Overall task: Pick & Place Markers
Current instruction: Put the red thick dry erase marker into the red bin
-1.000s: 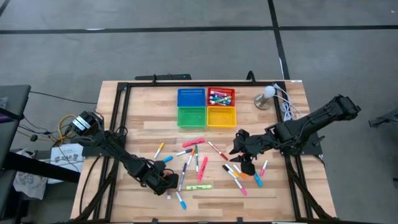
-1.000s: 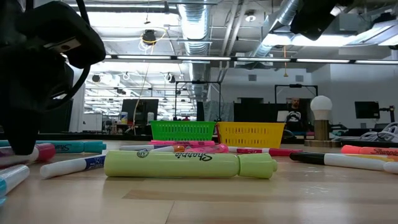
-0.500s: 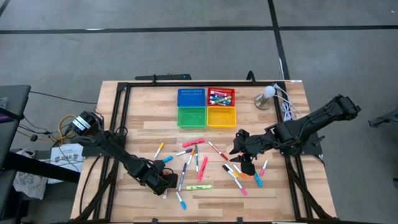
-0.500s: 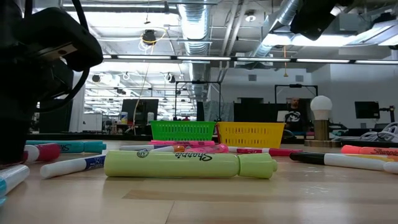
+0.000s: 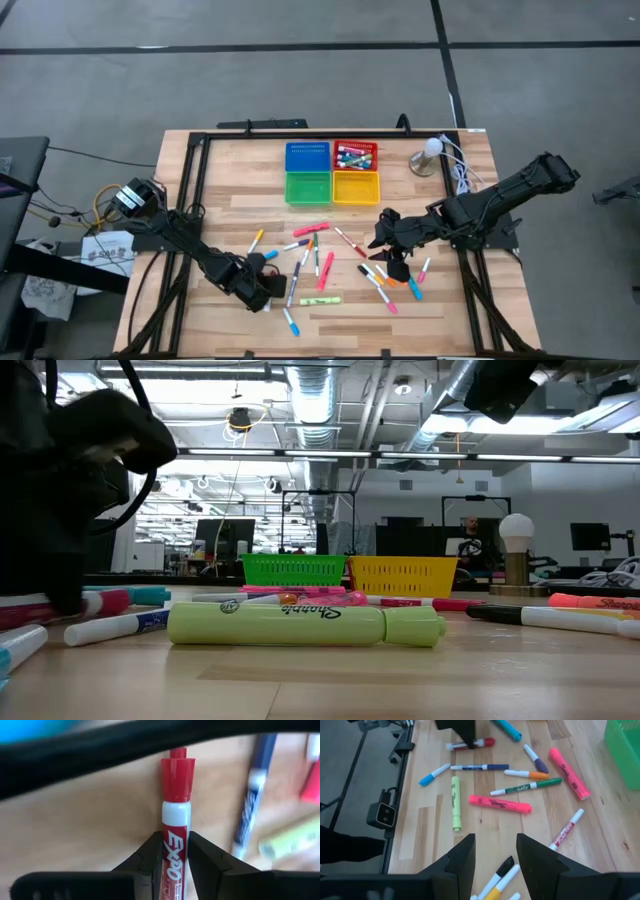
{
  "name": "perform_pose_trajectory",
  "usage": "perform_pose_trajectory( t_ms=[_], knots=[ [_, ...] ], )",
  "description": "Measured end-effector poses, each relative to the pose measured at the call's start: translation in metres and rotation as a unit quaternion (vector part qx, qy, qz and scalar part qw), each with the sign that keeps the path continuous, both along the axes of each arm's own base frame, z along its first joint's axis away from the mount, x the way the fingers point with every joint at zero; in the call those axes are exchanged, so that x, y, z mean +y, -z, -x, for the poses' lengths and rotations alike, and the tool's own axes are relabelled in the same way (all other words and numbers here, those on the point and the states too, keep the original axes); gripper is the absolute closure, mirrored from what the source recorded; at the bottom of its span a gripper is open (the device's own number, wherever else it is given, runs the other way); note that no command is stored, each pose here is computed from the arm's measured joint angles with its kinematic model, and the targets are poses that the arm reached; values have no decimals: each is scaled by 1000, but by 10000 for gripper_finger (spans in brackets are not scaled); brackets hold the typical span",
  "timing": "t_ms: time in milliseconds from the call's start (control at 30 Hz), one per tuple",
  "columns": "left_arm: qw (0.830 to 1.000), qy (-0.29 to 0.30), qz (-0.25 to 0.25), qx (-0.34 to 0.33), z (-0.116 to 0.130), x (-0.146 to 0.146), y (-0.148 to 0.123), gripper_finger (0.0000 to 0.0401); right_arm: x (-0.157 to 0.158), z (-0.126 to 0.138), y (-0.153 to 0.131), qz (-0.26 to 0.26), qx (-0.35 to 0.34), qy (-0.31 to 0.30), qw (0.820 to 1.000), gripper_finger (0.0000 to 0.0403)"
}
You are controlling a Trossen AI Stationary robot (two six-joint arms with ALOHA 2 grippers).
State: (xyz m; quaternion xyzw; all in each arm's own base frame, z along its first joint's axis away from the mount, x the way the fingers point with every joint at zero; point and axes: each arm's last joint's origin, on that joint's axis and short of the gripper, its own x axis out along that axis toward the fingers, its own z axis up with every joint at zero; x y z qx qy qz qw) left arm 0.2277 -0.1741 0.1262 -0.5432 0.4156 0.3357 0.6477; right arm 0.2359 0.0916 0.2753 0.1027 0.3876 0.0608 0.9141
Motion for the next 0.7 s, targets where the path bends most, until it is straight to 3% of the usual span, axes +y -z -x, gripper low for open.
perform_pose_trajectory(
  t_ms=[433,700],
  knots=[
    [990,-23,-67,-122,-1,8,-35,321,2,-5,-6,-19,-35,4,999,269],
    [957,-22,-153,-244,-1,15,-72,320,4,-14,-20,-38,-123,27,991,272]
  ],
)
